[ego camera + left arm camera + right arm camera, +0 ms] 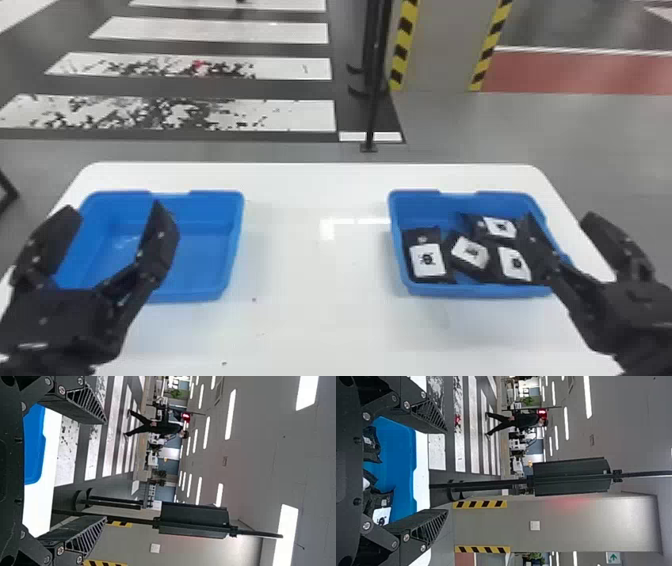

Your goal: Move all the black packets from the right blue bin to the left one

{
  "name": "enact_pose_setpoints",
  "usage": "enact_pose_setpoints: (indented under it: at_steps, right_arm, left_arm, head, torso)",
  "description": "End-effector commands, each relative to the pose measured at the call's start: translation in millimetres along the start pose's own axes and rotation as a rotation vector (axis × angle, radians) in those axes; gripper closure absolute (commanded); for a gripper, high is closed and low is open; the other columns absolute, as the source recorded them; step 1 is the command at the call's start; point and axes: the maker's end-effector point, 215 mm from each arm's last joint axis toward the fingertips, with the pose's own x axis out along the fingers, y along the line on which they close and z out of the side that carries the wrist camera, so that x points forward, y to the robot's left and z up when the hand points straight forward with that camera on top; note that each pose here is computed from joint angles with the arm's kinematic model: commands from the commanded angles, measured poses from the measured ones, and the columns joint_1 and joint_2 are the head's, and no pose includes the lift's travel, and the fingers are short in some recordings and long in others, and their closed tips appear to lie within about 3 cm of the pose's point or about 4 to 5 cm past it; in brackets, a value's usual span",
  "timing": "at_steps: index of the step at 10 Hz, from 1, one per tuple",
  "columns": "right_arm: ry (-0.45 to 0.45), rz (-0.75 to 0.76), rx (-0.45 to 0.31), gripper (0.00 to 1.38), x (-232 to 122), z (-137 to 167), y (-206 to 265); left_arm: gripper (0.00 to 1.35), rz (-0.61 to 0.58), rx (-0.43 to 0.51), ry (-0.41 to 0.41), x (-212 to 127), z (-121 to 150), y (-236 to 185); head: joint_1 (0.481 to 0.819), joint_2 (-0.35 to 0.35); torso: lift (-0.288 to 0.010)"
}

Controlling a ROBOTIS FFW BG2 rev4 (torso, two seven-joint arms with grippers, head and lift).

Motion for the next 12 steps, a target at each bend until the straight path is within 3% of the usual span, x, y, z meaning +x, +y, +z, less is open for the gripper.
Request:
enact_pose_setpoints:
  at_steps: [1,9,12]
  right_arm:
    - [0.008,0.001,0.003,0.35,0.4,-2.3,0.1]
    - [0.018,-0.001,-0.002,0.34,2.2,-5.4,-1.7]
    - [0.089,0.038,0.005,0.35,18.4,-19.0,12.9]
  left_arm:
    - [0.19,-0.002,0.000,0.003,0.0,-0.8,-0.4]
    - [0.19,-0.009,0.001,0.008,2.0,-2.0,-2.0]
    - [0.19,-0.011,-0.001,0.013,1.3,-3.6,-2.5]
  head:
    - [0.695,-0.052]
    - [0.695,-0.056]
    - [0.695,-0.054]
  torso:
    - [-0.140]
    - [-0.140]
    - [-0.140]
